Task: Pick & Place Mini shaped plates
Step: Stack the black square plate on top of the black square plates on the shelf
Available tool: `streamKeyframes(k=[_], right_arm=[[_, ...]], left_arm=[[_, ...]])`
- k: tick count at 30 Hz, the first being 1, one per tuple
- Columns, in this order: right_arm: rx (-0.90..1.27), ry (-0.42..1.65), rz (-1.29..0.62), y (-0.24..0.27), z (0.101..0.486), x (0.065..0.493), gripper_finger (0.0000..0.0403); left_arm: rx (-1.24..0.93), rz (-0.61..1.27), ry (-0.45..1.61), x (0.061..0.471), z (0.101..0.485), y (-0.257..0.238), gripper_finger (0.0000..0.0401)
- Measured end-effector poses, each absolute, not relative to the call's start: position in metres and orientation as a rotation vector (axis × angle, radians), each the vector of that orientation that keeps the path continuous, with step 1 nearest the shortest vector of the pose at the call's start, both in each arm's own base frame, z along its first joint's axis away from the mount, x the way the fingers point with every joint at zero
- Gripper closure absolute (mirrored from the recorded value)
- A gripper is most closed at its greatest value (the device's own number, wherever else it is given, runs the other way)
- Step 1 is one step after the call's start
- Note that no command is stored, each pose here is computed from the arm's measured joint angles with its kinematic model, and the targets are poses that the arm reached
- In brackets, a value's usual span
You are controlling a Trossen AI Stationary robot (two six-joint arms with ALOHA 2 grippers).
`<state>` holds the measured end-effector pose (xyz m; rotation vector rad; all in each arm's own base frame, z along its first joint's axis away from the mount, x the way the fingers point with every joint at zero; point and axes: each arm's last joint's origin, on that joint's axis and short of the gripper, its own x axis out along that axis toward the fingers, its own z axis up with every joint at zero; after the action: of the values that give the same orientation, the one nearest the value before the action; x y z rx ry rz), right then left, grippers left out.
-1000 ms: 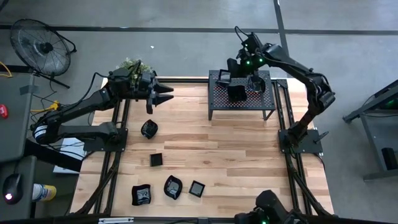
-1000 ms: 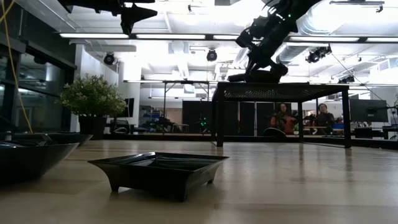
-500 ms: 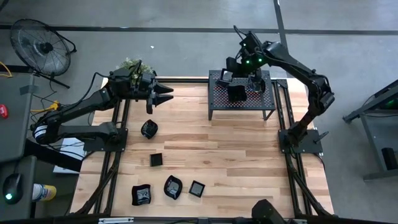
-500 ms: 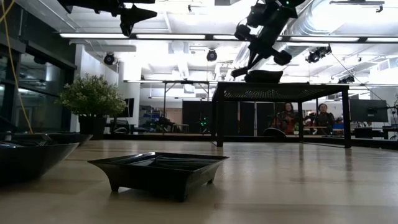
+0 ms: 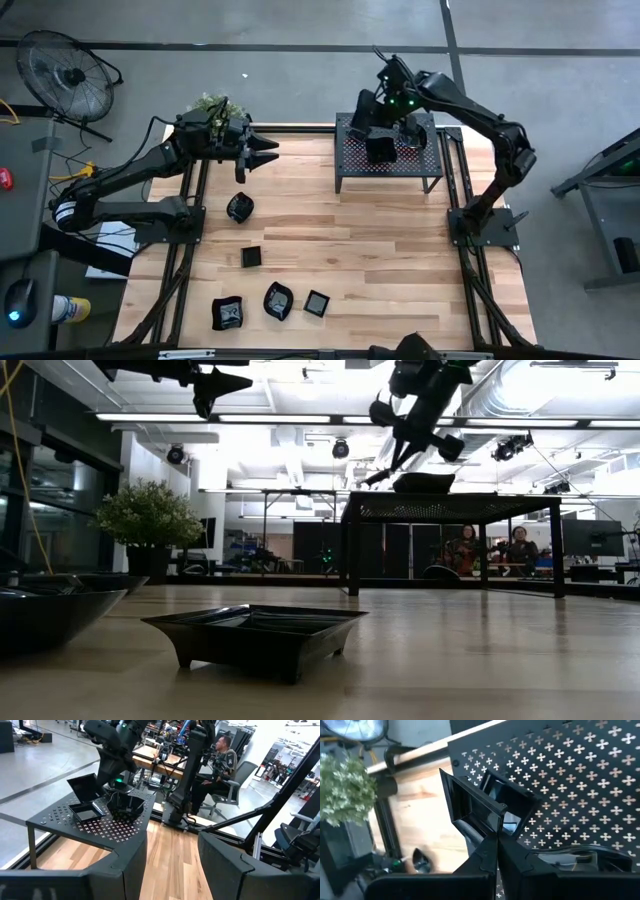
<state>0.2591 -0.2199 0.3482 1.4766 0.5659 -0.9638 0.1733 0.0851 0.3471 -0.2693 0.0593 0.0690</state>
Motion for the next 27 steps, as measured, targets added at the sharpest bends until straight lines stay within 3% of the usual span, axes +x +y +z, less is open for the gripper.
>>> streamKeyframes(k=[27], right_arm=[[1.571, 0.578, -1.119, -0.192, 0.344, 0.272, 0.0403]], left_arm=[[-0.269, 0.072, 0.058, 0.173, 0.347, 0.085, 0.0226]])
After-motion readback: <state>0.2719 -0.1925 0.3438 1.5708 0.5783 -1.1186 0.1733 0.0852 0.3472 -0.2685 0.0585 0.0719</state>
